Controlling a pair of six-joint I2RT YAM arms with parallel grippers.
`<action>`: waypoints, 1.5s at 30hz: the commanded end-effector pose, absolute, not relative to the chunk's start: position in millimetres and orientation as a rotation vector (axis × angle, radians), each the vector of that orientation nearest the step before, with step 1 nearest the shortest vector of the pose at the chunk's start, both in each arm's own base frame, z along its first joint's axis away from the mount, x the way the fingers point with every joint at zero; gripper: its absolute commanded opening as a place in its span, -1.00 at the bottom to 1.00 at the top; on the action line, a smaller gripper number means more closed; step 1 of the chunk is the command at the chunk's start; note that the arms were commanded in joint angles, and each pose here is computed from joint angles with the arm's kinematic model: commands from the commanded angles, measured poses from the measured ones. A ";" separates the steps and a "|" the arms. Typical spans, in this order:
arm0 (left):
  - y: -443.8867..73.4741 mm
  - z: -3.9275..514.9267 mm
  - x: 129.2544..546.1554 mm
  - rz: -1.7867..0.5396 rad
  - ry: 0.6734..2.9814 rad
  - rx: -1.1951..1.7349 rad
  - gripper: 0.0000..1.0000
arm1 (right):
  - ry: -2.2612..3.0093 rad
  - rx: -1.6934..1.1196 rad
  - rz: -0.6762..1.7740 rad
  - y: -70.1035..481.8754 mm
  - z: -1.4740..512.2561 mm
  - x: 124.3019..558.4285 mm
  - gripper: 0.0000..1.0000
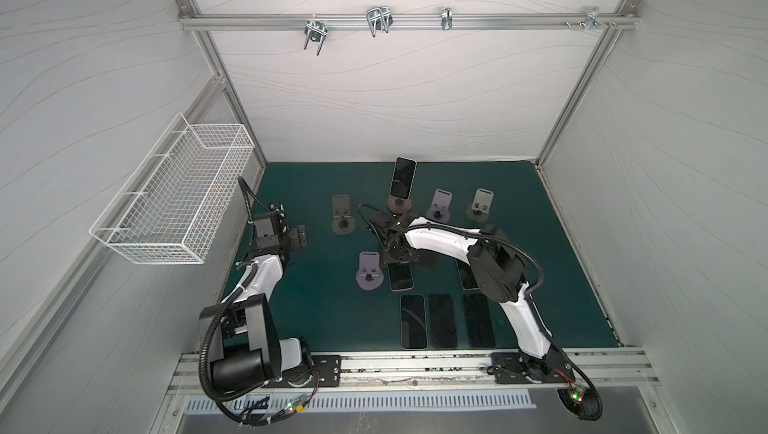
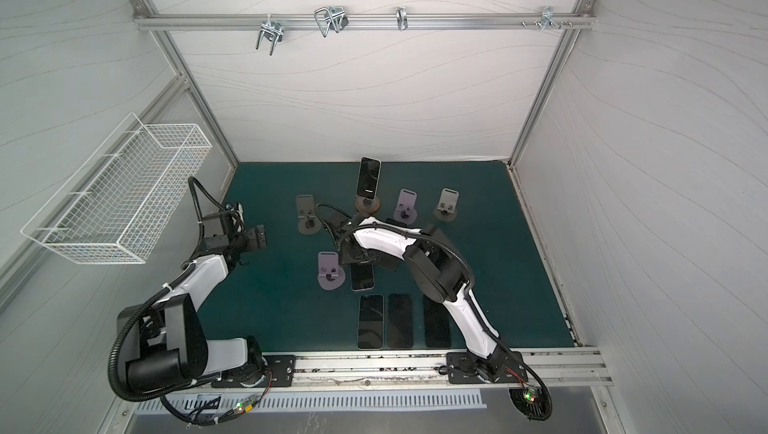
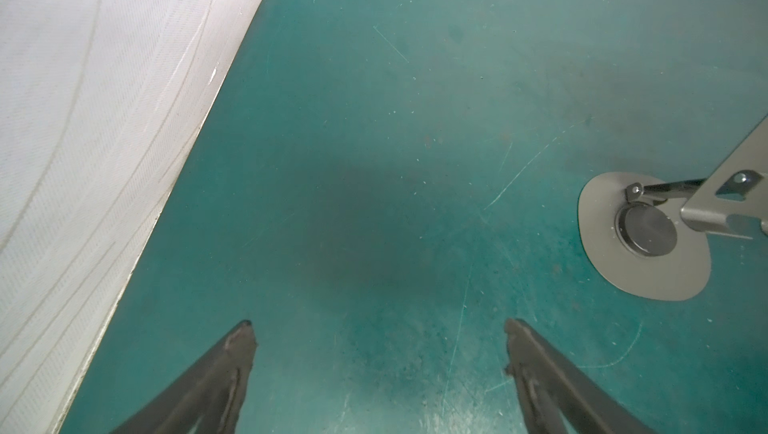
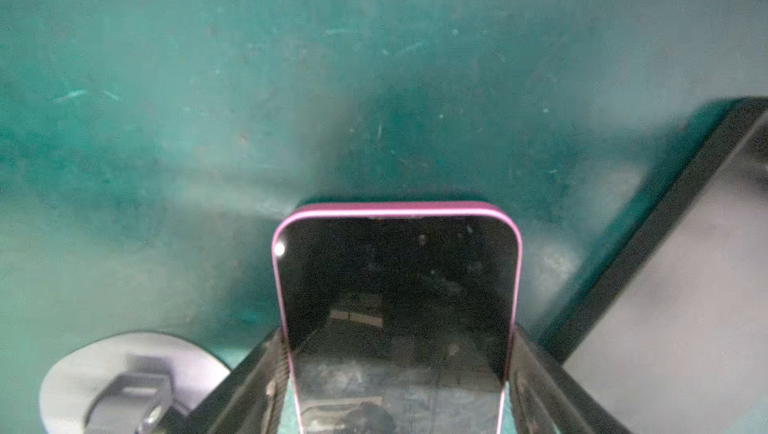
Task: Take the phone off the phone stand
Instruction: 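Open the right gripper and raise it away from the pink-framed phone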
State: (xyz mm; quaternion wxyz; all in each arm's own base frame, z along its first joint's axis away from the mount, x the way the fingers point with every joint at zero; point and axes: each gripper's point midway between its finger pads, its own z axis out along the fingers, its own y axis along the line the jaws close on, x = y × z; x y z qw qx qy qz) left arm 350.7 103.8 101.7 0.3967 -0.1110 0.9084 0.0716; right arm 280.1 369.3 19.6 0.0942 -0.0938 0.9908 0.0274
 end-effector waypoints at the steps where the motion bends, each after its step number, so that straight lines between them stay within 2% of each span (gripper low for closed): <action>1: 106.8 119.7 362.1 0.184 2.253 -0.260 0.90 | 3.066 -0.259 -0.130 341.7 -26.9 257.1 0.65; 18: 104.9 123.0 358.4 0.184 2.229 -0.250 0.90 | 2.898 -0.213 0.018 364.4 64.3 288.8 0.71; 24: 105.0 123.7 356.6 0.189 2.225 -0.252 0.90 | 2.863 -0.176 0.047 357.6 91.9 300.1 0.71; 28: 104.5 123.5 354.5 0.190 2.224 -0.253 0.90 | 2.782 -0.181 0.112 348.7 129.5 308.6 0.71; 36: 101.6 125.6 352.5 0.181 2.211 -0.236 0.90 | 2.569 -0.244 0.211 306.1 201.9 314.7 0.77; 45: 97.2 121.6 350.4 0.161 2.242 -0.211 0.89 | 2.271 -0.154 0.108 209.8 243.7 319.6 0.87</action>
